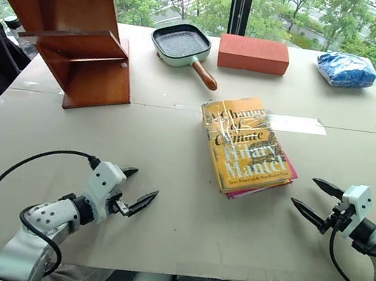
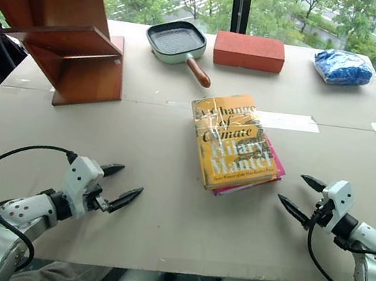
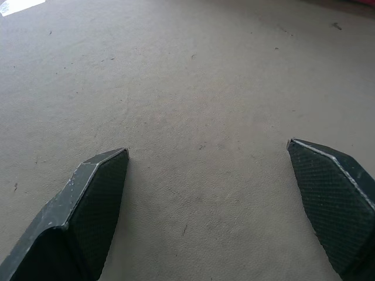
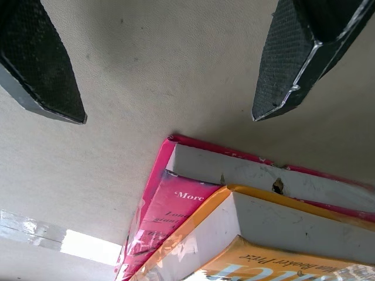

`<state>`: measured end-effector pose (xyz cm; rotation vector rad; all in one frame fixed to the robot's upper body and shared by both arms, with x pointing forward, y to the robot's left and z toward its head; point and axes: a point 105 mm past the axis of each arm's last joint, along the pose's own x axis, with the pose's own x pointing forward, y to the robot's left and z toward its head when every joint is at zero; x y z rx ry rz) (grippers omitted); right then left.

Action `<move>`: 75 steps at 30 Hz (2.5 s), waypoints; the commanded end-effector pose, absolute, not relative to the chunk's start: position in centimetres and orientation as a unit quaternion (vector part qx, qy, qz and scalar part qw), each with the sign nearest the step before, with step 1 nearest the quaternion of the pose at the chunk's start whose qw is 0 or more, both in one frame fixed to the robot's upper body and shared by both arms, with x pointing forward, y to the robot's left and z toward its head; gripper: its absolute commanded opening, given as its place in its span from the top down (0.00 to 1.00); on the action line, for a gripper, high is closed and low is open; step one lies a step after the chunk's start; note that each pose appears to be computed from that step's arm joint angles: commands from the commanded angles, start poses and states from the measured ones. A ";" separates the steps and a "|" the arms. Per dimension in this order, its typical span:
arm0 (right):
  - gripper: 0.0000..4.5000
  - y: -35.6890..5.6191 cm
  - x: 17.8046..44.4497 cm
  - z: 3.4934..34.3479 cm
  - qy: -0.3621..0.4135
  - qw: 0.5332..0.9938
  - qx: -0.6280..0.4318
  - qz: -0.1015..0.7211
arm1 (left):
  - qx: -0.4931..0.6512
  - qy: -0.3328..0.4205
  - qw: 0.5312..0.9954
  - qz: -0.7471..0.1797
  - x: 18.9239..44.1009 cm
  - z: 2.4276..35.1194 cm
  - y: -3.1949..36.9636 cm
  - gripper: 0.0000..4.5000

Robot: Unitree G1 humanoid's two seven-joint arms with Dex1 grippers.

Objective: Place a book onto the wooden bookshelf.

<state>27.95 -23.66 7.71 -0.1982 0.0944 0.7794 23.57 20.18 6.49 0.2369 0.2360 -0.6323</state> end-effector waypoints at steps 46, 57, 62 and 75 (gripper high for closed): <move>0.00 -27.3 30.4 11.0 0.031 0.935 -0.146 0.322 | 0.140 0.099 0.933 -0.316 25.8 6.8 19.8 0.01; 0.00 -26.7 36.1 15.7 -0.006 0.967 -0.137 0.213 | 0.158 0.068 0.916 -0.361 26.2 9.8 18.6 0.01; 0.41 -23.6 39.0 17.5 -0.013 0.964 -0.123 0.235 | 0.192 0.058 0.892 -0.406 26.2 11.6 17.9 0.00; 1.00 -17.1 41.5 16.7 0.048 0.927 -0.143 0.344 | 0.141 0.043 0.852 -0.502 25.4 15.7 17.6 0.00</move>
